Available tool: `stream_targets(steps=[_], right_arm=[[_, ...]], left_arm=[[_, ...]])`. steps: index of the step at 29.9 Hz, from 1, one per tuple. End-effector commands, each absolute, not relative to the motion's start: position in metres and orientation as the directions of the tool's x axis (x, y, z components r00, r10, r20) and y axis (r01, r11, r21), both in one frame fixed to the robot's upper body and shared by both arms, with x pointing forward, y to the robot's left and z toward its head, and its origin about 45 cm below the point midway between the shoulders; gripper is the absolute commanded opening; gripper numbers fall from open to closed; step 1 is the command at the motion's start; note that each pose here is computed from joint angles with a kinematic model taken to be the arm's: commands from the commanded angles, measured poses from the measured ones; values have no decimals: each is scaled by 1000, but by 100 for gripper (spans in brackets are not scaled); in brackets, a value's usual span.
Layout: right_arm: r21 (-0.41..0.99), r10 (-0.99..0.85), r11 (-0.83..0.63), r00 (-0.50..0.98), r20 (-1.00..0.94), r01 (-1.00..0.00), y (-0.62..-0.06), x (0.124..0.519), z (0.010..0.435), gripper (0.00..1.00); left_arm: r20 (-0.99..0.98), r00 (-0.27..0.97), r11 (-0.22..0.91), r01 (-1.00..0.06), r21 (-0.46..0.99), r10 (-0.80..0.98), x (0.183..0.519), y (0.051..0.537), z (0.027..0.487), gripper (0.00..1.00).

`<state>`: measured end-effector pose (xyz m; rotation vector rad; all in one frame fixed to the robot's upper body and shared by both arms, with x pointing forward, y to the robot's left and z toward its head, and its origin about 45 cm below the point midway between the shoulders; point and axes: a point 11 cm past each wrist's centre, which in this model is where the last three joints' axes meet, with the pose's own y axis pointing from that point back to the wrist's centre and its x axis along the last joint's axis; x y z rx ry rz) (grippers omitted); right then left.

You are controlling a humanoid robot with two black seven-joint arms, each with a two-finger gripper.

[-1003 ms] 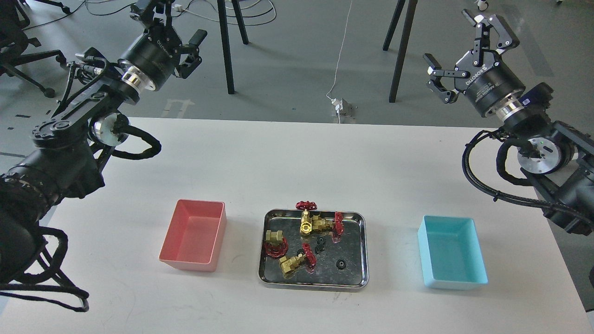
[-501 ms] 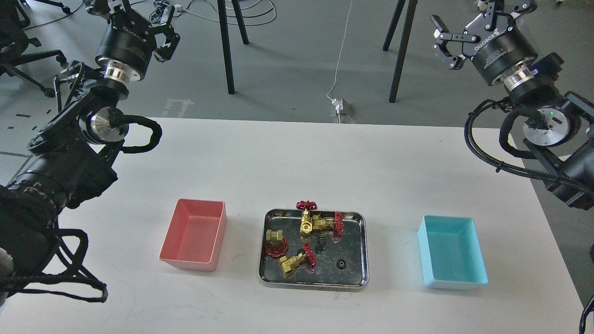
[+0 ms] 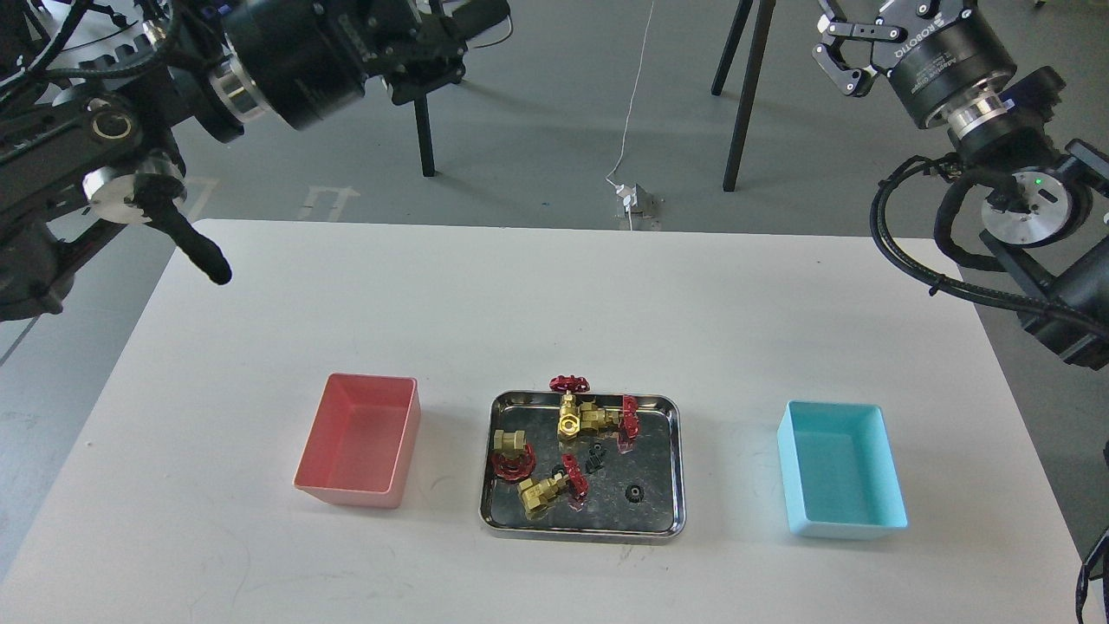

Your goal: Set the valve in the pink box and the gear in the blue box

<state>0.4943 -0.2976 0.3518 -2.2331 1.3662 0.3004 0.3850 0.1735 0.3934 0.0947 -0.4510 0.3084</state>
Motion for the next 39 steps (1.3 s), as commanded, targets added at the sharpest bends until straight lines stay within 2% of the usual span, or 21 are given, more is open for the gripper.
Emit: stream_targets(steps=[1, 5, 7, 9, 14, 19, 25, 34, 39], right_arm=[[-272, -778, -361, 449, -439, -892, -294, 496, 346, 100], [-247, -784, -356, 432, -446, -901, -288, 498, 340, 100], [-233, -788, -352, 422, -448, -906, -287, 498, 338, 100], [-220, -797, -341, 405, -447, -914, -291, 500, 336, 100], [-111, -816, -328, 341, -467, -938, -266, 515, 326, 100], [-60, -829, -311, 301, -472, -949, -253, 529, 327, 100], [-49, -830, -313, 298, -471, -948, -249, 530, 324, 100], [-34, -833, -306, 284, -474, -952, -255, 527, 315, 100], [-24, -833, -304, 278, -478, -952, -256, 525, 309, 100]], left_arm=[[637, 763, 890, -213, 403, -106, 352, 173, 349, 99], [671, 550, 704, -197, 682, -497, 334, 213, 279, 97], [660, 421, 648, -196, 736, -622, 325, 237, 247, 96], [641, 363, 631, -164, 759, -676, 314, 247, 223, 95], [615, 393, 628, -115, 770, -683, 300, 249, 188, 95], [655, 386, 676, -103, 730, -649, 308, 216, 165, 94], [667, 350, 678, -112, 727, -657, 323, 194, 148, 93], [661, 347, 675, -98, 731, -666, 320, 177, 113, 89], [671, 333, 684, -96, 723, -663, 319, 169, 105, 80]])
